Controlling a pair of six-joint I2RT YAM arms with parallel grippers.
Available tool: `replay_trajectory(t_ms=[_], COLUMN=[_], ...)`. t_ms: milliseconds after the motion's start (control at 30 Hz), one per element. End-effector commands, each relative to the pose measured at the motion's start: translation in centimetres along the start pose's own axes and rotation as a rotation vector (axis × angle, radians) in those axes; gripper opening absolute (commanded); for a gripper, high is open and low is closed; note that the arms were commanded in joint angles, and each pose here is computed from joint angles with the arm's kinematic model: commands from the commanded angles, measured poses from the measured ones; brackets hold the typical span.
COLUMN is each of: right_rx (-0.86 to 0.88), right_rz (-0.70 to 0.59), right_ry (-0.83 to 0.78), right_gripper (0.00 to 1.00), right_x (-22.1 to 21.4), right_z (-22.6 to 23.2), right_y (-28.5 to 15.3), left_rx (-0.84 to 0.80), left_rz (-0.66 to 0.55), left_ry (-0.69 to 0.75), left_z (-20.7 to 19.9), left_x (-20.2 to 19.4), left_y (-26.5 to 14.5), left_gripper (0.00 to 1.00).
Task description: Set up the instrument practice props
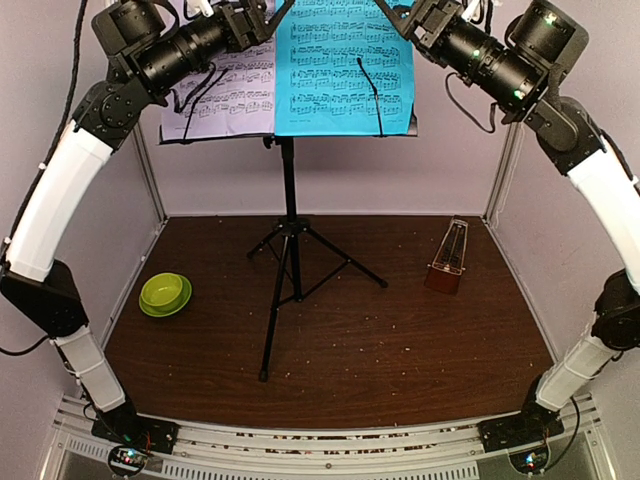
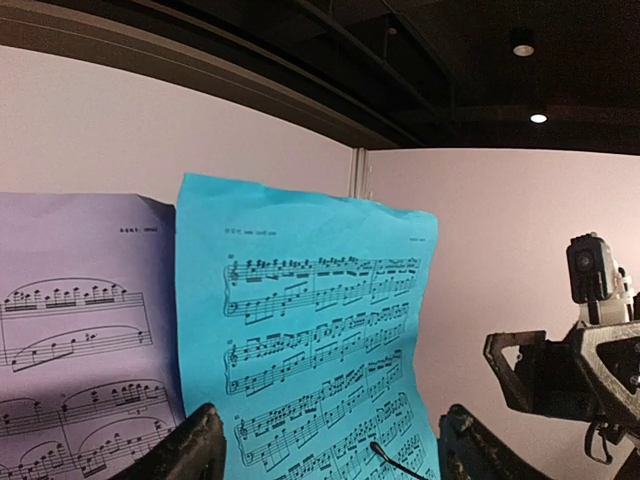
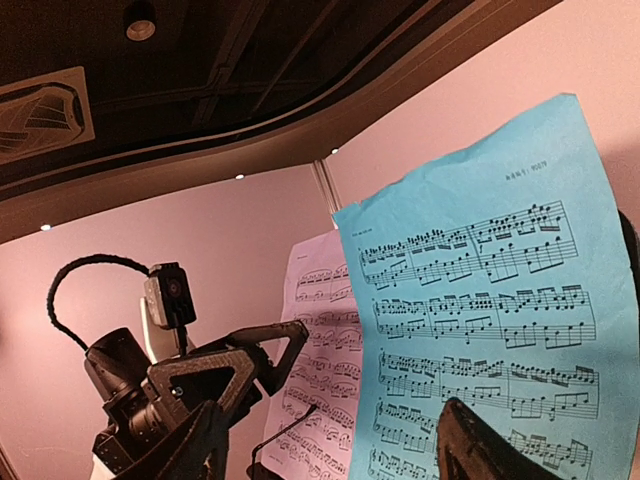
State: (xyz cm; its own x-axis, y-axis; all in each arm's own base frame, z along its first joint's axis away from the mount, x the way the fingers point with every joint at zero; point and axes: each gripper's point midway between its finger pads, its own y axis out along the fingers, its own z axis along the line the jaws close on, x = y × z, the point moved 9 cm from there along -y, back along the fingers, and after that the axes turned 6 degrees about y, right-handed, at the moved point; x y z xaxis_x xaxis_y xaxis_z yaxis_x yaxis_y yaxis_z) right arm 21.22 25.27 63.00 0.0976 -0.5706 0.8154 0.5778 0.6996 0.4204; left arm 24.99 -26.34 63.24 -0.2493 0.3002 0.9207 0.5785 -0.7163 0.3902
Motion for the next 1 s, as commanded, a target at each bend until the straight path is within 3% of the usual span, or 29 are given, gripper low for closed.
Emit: replay_trajectory(t_ms=[0, 500, 967], right_rx=[-0.071, -0.124, -0.25], right_rz=[-0.045, -0.161, -0.087], right_ry=[-0.021, 0.014, 0.009], right_gripper=[0.74, 0.79, 0.85], right_x=[-0.1, 2.9, 4.3], right_z=[-1.2, -4.2, -6.3], right_y=[1.6, 2.1, -4.7], left_rx=[-0.011, 0.133, 0.507], left_rz=[-0.063, -0.017, 0.119], left_ry=[0.052, 0.107, -0.007], left_z=[-0.3, 0.3, 3.4], left_x=[2.5, 5.0, 4.2], left_y=[-1.9, -7.5, -17.6], left_gripper=[0.75, 0.79, 0.82])
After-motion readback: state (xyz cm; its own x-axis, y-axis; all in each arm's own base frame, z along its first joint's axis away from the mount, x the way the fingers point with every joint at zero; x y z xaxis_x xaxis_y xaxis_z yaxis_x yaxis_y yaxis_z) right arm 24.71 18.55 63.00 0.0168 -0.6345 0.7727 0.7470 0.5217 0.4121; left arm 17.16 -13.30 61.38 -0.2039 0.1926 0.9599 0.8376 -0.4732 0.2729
